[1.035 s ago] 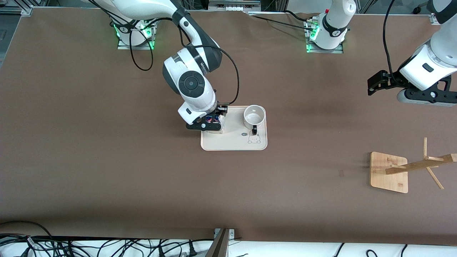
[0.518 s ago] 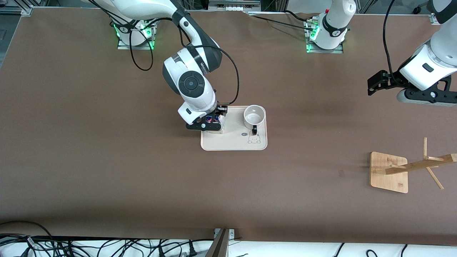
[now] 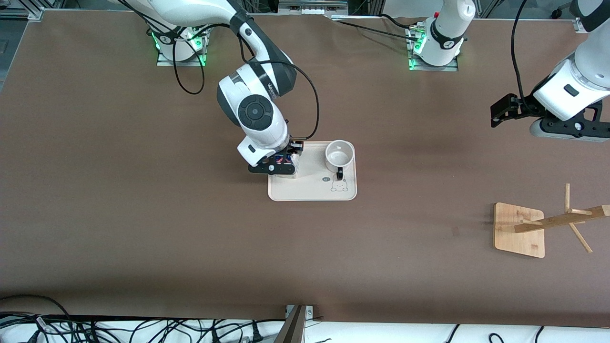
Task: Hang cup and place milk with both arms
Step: 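Lower the right gripper and close it on the milk carton, then lift the milk carton off the tray with the right gripper, then lower the carton with the right gripper while the left gripper reaches the mug, then release the carton with the right gripper while the left gripper grasps the mug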
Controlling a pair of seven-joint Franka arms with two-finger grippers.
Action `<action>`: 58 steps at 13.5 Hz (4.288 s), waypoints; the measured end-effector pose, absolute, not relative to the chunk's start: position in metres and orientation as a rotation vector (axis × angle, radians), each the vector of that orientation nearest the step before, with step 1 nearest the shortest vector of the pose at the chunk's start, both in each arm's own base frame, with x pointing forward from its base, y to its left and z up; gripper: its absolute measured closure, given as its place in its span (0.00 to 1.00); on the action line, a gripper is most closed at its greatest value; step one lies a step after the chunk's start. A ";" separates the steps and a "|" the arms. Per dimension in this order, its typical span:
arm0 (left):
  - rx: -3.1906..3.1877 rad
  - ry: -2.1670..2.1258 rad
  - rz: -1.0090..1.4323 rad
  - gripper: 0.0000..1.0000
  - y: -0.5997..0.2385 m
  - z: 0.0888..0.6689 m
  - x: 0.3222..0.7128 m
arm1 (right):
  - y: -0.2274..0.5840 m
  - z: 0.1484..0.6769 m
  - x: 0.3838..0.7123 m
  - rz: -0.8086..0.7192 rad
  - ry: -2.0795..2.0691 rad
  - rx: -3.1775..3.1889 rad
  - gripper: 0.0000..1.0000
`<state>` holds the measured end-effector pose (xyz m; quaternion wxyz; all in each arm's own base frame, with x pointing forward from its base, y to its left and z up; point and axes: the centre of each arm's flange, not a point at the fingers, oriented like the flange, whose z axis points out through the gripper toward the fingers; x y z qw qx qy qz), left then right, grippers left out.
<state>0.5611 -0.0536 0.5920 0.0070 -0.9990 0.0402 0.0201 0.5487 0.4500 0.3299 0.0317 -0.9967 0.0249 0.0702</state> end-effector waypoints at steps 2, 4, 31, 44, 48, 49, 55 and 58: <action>-3.125 0.125 0.063 0.00 -0.053 0.592 0.561 | 0.450 0.331 0.549 0.213 0.076 -3.068 0.59; -3.125 0.125 0.063 0.00 -0.053 0.592 0.561 | 0.451 0.335 0.549 0.206 0.075 -3.065 0.59; -3.158 0.324 0.435 0.00 -0.142 0.521 0.558 | 0.054 0.487 0.619 0.473 0.020 -3.126 0.59; -3.188 0.267 0.194 0.00 -0.412 0.314 0.544 | 0.028 0.349 0.639 0.584 0.080 -3.106 0.59; -3.092 0.128 0.095 0.00 -0.458 0.278 0.512 | 0.021 0.331 0.638 0.532 0.042 -3.116 0.59; -3.069 0.102 0.068 0.00 -0.466 0.275 0.504 | 0.019 0.327 0.638 0.512 0.015 -3.119 0.58; -3.104 0.087 -0.026 0.00 -0.470 0.227 0.503 | 0.014 0.320 0.639 0.454 -0.061 -3.125 0.31; -3.111 0.091 -0.034 0.22 -0.470 0.217 0.502 | 0.009 0.347 0.633 0.479 -0.085 -3.093 0.00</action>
